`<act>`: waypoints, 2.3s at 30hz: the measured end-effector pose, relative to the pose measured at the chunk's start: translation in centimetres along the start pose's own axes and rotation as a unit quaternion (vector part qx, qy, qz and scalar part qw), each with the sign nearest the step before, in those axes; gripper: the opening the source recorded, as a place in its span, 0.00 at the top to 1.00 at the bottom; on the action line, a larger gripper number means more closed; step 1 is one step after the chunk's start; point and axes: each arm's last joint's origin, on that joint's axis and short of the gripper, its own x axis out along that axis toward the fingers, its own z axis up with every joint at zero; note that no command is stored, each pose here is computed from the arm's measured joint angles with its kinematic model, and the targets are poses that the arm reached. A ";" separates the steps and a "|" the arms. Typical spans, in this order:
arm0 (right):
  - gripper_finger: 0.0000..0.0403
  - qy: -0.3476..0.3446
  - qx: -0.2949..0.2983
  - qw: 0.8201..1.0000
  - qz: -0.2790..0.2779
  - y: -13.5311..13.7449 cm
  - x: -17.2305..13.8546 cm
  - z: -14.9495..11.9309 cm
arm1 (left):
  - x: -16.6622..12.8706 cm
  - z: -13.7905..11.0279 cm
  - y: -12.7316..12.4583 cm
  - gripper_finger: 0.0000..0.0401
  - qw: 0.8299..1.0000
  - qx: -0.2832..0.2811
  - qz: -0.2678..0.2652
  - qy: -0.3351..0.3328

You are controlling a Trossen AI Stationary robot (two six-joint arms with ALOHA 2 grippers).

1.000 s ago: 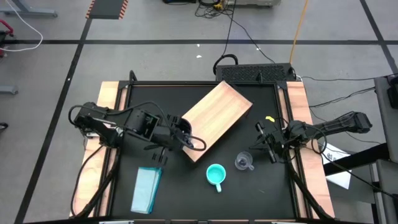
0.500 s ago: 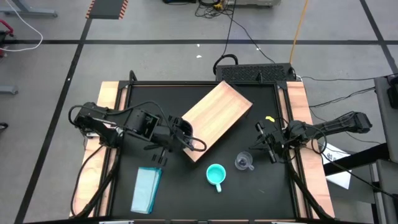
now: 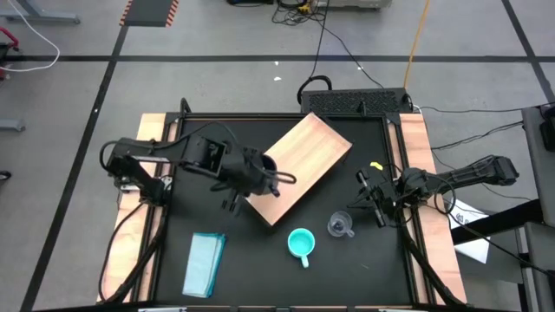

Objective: Stack small to large cups/mugs on shelf
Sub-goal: Put the dark blue cup on the shelf

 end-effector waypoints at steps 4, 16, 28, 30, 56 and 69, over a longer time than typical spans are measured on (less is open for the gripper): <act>1.00 0.000 0.000 1.000 0.000 0.0 0.0 0.0 | 0.1 -0.2 0.9 0.96 1.000 0.002 0.002 -0.005; 1.00 0.000 0.000 1.000 0.000 0.0 0.0 0.0 | 0.1 -0.2 1.1 0.96 1.000 -0.005 -0.003 -0.005; 1.00 0.000 0.002 1.000 0.000 0.0 0.0 0.0 | 1.7 0.1 1.2 0.96 1.000 -0.010 0.005 0.022; 1.00 0.000 0.002 1.000 0.000 0.0 0.0 0.0 | 2.1 0.1 1.2 0.96 0.999 -0.009 0.007 0.032; 1.00 0.004 0.003 1.000 0.000 0.0 0.1 -0.1 | 3.6 0.3 1.1 0.96 0.998 -0.021 0.004 0.058; 1.00 0.004 0.003 1.000 0.001 0.0 0.1 -0.1 | 3.6 0.8 0.5 0.96 0.999 -0.016 0.005 0.040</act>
